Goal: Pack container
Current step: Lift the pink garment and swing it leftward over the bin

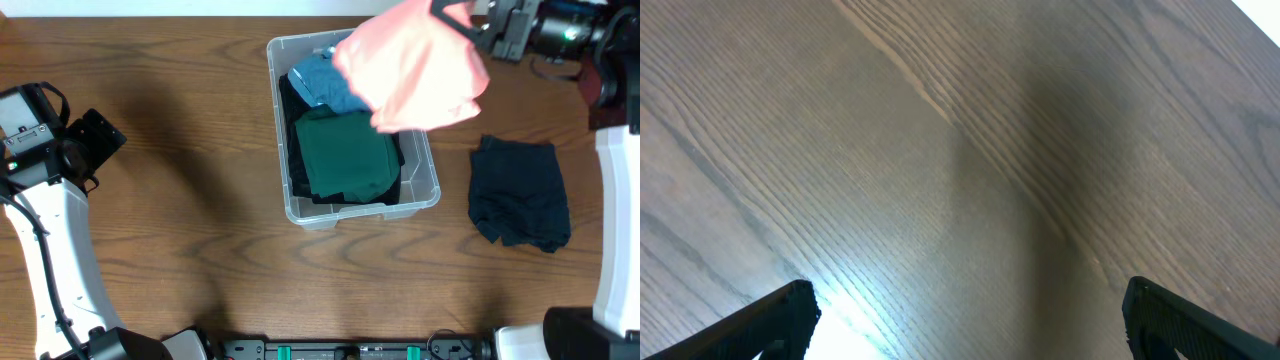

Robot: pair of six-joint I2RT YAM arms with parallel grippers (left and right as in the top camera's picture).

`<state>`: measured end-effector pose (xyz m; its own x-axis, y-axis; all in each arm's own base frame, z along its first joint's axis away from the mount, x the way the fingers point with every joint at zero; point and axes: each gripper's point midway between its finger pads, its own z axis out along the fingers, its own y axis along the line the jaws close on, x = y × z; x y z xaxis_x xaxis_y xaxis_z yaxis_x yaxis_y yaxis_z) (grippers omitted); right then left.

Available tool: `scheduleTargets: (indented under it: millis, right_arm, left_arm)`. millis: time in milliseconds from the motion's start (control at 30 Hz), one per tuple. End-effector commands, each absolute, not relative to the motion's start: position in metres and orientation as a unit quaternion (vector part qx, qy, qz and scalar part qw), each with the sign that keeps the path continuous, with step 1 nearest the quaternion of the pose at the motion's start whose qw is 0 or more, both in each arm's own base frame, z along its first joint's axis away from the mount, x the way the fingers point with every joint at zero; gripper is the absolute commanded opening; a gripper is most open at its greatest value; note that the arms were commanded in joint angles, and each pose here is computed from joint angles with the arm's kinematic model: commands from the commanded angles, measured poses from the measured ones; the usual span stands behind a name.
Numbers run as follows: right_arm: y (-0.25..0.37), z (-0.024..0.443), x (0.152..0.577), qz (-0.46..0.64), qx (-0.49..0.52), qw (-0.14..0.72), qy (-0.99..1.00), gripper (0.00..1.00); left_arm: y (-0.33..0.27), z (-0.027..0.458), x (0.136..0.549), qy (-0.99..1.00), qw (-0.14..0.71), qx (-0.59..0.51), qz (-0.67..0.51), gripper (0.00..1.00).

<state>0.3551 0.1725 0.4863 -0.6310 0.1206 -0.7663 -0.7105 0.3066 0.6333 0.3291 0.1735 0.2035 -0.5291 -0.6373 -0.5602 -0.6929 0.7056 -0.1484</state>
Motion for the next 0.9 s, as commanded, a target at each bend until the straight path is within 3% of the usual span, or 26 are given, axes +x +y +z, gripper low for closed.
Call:
scheduleTargets:
  millis: [0, 133, 267, 567, 867]
  right_arm:
    - [0.183, 0.52, 0.303, 0.528, -0.282, 0.426, 0.678, 0.01]
    - [0.183, 0.537, 0.263, 0.516, -0.32, 0.451, 0.654, 0.01]
    - [0.182, 0.532, 0.256, 0.519, -0.316, 0.445, 0.658, 0.01]
    - [0.193, 0.454, 0.298, 0.571, -0.264, 0.369, 0.685, 0.01]
    - [0.202, 0.412, 0.337, 0.66, -0.152, 0.386, 0.627, 0.01]
  left_arm:
    - [0.176, 0.211, 0.328, 0.872, 0.31, -0.376, 0.052, 0.98]
    - [0.176, 0.211, 0.328, 0.872, 0.31, -0.376, 0.052, 0.98]
    - [0.176, 0.211, 0.328, 0.872, 0.31, -0.376, 0.052, 0.98]
    - [0.176, 0.211, 0.328, 0.872, 0.31, -0.376, 0.052, 0.98]
    - [0.176, 0.211, 0.328, 0.872, 0.31, -0.376, 0.052, 0.98]
